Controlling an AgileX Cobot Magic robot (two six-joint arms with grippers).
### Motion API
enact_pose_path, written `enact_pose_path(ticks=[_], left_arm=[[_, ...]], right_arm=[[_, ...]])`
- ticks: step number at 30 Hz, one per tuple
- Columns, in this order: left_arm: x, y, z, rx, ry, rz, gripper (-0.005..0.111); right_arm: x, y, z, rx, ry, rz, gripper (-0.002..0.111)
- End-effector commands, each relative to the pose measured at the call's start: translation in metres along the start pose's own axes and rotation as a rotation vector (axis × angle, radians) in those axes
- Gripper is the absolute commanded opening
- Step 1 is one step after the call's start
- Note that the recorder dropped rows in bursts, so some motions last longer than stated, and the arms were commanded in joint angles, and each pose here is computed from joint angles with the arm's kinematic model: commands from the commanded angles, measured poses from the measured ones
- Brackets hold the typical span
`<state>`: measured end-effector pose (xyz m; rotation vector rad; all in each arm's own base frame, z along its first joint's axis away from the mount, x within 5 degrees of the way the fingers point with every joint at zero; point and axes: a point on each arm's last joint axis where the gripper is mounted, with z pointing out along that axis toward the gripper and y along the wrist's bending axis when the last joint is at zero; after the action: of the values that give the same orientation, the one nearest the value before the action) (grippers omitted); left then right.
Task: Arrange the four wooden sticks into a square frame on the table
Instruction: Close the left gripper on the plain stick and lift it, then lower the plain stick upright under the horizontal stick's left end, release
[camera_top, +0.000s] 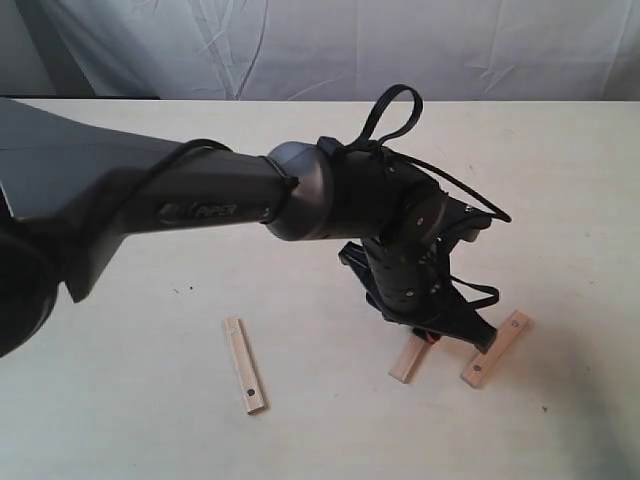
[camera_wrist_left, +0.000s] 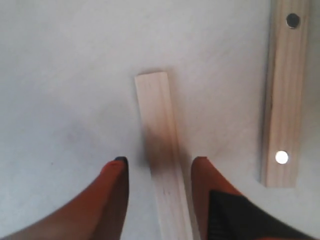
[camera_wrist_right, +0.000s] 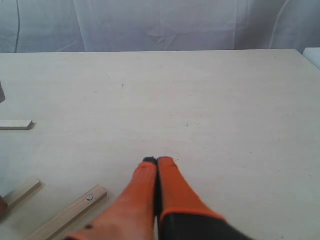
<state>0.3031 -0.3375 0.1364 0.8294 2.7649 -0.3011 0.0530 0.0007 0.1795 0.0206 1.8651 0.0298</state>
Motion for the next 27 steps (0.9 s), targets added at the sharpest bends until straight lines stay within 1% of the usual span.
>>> enact_pose_path(ticks=[1, 7, 15, 16, 18, 22, 25, 27], left_arm=[[0.0, 0.0, 0.005, -0.013, 0.0, 0.009, 0.04], [0.005, 0.002, 0.016, -0.017, 0.046, 0.0, 0.04], [0.006, 0.002, 0.016, -0.016, 0.054, -0.002, 0.039], [0.007, 0.003, 0.016, -0.02, 0.066, -0.001, 0.036], [0.007, 0.004, 0.016, -0.028, 0.074, 0.003, 0.027], [0.004, 0.012, 0.01, -0.035, 0.064, -0.013, 0.0], [-0.001, 0.022, 0.0, -0.037, 0.043, -0.054, 0.0], [-0.005, 0.029, -0.011, -0.041, 0.015, -0.115, 0.0]], right_arm=[[-0.001, 0.0, 0.0, 0.005, -0.018, 0.0, -0.001], [-0.001, 0.0, 0.0, 0.005, -0.018, 0.0, -0.001], [-0.001, 0.0, 0.0, 0.005, -0.018, 0.0, -0.001], [-0.001, 0.0, 0.0, 0.005, -0.018, 0.0, -0.001], [-0.001, 0.0, 0.0, 0.005, -0.018, 0.0, -0.001], [-0.001, 0.0, 0.0, 0.005, -0.018, 0.0, -0.001], [-0.001, 0.0, 0.0, 0.005, -0.018, 0.0, -0.001], [-0.001, 0.0, 0.0, 0.005, -0.018, 0.0, -0.001]])
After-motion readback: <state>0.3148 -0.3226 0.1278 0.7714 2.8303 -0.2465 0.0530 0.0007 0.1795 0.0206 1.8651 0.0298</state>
